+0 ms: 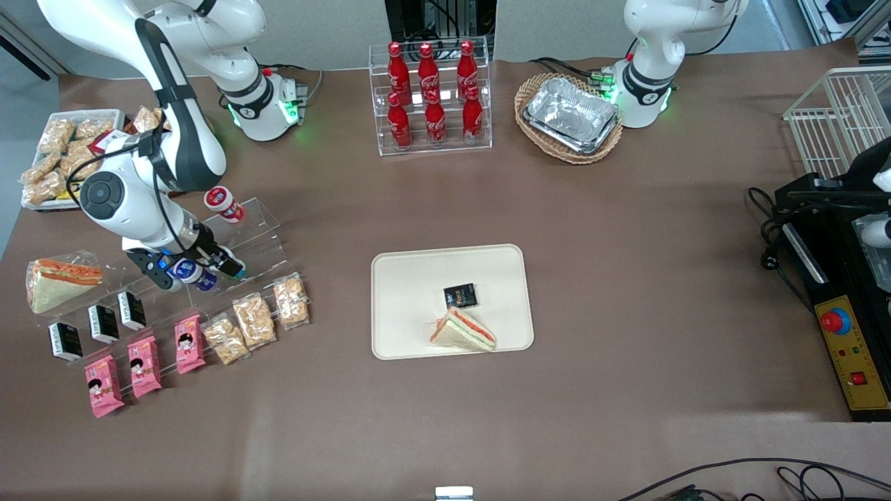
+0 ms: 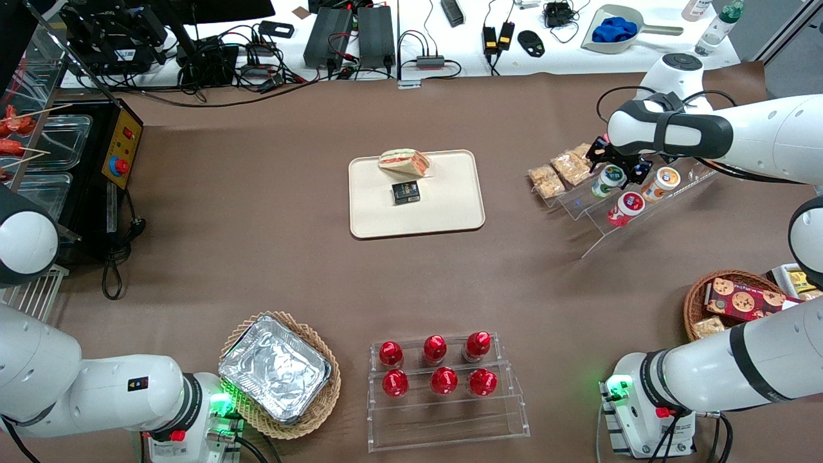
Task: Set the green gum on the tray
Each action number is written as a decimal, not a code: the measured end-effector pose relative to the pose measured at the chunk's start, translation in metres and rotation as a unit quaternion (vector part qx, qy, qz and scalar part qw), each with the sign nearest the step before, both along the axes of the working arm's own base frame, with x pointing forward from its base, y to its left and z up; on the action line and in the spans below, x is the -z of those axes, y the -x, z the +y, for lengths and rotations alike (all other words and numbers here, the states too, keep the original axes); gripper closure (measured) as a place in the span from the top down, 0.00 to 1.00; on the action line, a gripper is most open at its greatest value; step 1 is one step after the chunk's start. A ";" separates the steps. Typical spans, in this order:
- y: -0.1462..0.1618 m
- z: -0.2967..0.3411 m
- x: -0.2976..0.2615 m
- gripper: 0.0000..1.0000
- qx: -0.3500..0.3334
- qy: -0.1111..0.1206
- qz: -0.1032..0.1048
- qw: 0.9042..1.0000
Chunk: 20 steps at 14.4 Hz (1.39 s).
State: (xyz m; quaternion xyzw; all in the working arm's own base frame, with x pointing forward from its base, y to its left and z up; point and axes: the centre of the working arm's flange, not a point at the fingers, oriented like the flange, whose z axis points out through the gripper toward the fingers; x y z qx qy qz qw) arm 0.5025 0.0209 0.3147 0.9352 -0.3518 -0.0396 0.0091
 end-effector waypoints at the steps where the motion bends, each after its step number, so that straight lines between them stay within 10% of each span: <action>1: 0.000 0.000 0.001 0.89 -0.002 0.002 0.000 1.000; 8: -0.001 0.000 0.003 0.58 -0.005 0.005 -0.002 1.000; 20: -0.024 0.000 -0.098 0.58 -0.022 0.002 -0.009 1.000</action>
